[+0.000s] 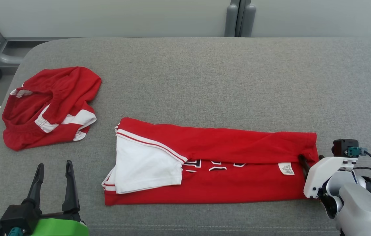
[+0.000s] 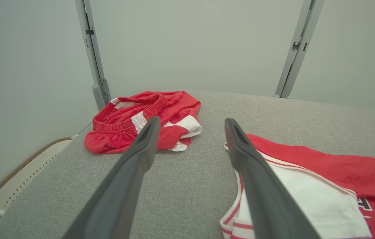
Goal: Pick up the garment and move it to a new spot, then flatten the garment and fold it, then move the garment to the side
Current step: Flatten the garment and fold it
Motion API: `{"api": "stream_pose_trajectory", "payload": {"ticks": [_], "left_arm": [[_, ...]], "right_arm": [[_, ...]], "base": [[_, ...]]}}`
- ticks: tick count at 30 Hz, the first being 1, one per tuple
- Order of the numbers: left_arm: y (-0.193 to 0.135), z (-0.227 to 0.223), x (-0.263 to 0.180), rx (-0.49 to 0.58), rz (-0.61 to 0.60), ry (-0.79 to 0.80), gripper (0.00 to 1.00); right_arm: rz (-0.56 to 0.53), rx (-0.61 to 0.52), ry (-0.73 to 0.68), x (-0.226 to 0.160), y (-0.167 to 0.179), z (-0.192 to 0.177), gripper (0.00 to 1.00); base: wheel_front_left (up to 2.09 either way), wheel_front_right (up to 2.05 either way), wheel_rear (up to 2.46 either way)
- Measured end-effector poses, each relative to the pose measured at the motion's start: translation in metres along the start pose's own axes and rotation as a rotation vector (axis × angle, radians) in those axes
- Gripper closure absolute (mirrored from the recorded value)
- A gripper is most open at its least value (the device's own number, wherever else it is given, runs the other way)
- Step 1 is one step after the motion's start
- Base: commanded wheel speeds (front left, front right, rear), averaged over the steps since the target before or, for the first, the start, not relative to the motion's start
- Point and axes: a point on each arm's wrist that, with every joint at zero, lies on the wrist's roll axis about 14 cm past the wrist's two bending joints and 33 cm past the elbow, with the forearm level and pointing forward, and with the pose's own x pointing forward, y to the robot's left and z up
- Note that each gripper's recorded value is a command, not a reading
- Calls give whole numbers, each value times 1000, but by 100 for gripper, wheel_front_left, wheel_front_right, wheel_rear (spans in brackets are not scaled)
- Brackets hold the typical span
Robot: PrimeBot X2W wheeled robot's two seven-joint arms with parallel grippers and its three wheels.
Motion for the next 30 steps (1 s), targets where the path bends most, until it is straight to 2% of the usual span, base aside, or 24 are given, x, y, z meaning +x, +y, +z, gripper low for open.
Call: {"api": "stream_pose_trajectory", "payload": {"ticks": [2,4,5,9,13,20,25,27,30], "left_arm": [[-1,0,0,-1,-2,1,0],[-1,-1,0,-1,-3,2,0],[-2,-1,0,-2,-5,4,0],[-3,-3,1,-4,-5,9,0],[-3,-5,2,-6,-7,14,0],[-10,-8,6,-14,-24,21,0],[-16,-9,8,-19,-40,25,0],[-18,-10,9,-21,-48,26,0],[-21,-12,11,-24,-57,32,0]], "right_arm": [[6,1,6,1,3,-1,0],[8,2,9,1,4,-2,75],[16,-4,5,2,7,-1,100],[29,-11,-24,4,12,5,100],[4,-28,-65,5,-2,20,100],[-138,-87,-93,-9,-68,40,100],[-217,-119,-110,-21,-102,55,100],[-225,-116,-115,-23,-105,57,100],[-183,-70,-123,-17,-87,60,100]], "base": [[0,0,0],[0,0,0],[0,0,0],[0,0,0],[0,0,0],[0,0,0],[0,0,0],[0,0,0],[0,0,0]]}}
